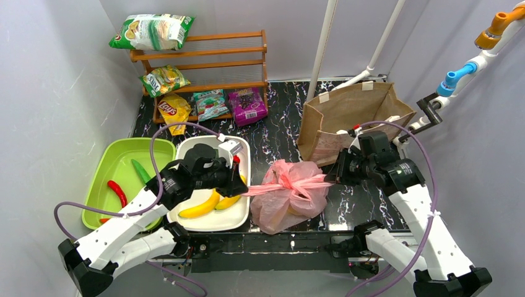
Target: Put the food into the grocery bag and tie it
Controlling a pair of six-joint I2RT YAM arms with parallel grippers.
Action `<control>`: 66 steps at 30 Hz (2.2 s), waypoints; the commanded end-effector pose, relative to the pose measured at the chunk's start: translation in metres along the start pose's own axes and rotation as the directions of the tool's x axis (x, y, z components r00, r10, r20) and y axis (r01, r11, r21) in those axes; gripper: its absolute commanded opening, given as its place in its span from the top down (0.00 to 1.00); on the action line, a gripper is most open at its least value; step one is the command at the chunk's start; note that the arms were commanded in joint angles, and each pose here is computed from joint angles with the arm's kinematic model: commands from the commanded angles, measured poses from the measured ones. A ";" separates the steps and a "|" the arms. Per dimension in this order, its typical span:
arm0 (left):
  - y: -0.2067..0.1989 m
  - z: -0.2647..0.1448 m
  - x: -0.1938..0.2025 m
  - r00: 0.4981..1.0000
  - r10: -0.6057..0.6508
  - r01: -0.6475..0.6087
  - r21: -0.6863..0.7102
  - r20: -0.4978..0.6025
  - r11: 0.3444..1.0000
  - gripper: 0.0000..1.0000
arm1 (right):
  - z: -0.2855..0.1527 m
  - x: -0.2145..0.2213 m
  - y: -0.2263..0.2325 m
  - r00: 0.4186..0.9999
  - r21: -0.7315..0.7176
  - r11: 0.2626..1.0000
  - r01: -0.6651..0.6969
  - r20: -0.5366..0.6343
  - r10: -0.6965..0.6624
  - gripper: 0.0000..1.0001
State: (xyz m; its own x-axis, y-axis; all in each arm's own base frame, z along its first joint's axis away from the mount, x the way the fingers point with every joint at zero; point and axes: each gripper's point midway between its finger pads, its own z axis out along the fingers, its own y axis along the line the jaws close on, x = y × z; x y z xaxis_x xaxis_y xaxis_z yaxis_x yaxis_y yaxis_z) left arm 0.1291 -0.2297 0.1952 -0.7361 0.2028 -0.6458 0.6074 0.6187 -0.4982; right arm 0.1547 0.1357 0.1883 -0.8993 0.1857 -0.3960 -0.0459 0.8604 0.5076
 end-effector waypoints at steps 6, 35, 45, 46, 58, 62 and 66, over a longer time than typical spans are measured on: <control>-0.014 -0.029 -0.024 0.997 0.074 -0.075 -0.022 -0.022 0.997 0.69 | -0.041 -0.032 0.029 0.995 -0.032 0.998 0.058 0.088 -0.055 0.47; 0.073 -0.101 -0.141 0.971 0.112 0.072 -0.700 0.213 0.710 0.02 | -0.095 -0.125 0.071 0.926 -0.005 0.996 0.094 0.368 -0.086 0.18; 0.077 -0.076 -0.174 0.915 -0.130 0.335 -0.539 0.382 0.773 0.02 | -0.096 -0.148 0.035 0.903 0.195 0.974 -0.113 0.429 0.019 0.13; 0.076 -0.074 -0.175 0.899 -0.182 0.376 -0.486 0.399 0.789 0.02 | -0.092 -0.148 0.035 0.907 0.187 0.974 -0.126 0.420 0.037 0.13; 0.075 -0.083 -0.176 0.815 -0.332 0.504 -0.298 0.474 0.811 0.02 | -0.102 -0.161 0.027 0.841 0.164 0.955 -0.248 0.525 0.129 0.11; 0.073 -0.086 -0.167 0.827 -0.311 0.479 -0.297 0.467 0.826 0.02 | -0.105 -0.152 0.022 0.814 0.140 0.916 -0.375 0.523 0.254 0.10; 0.091 -0.085 -0.160 0.831 -0.275 0.477 -0.367 0.483 0.799 0.02 | -0.102 -0.146 0.009 0.814 0.199 0.885 -0.421 0.514 0.271 0.10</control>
State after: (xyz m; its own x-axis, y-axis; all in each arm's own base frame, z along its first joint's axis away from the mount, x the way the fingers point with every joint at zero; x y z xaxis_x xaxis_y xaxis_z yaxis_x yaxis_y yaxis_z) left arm 0.2762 -0.1498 0.3064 -0.6597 -0.3702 -0.6541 0.0356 0.8539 -0.5192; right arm 0.2435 0.0801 0.3265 -0.5713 0.5697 -0.5909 0.3371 0.8192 0.4639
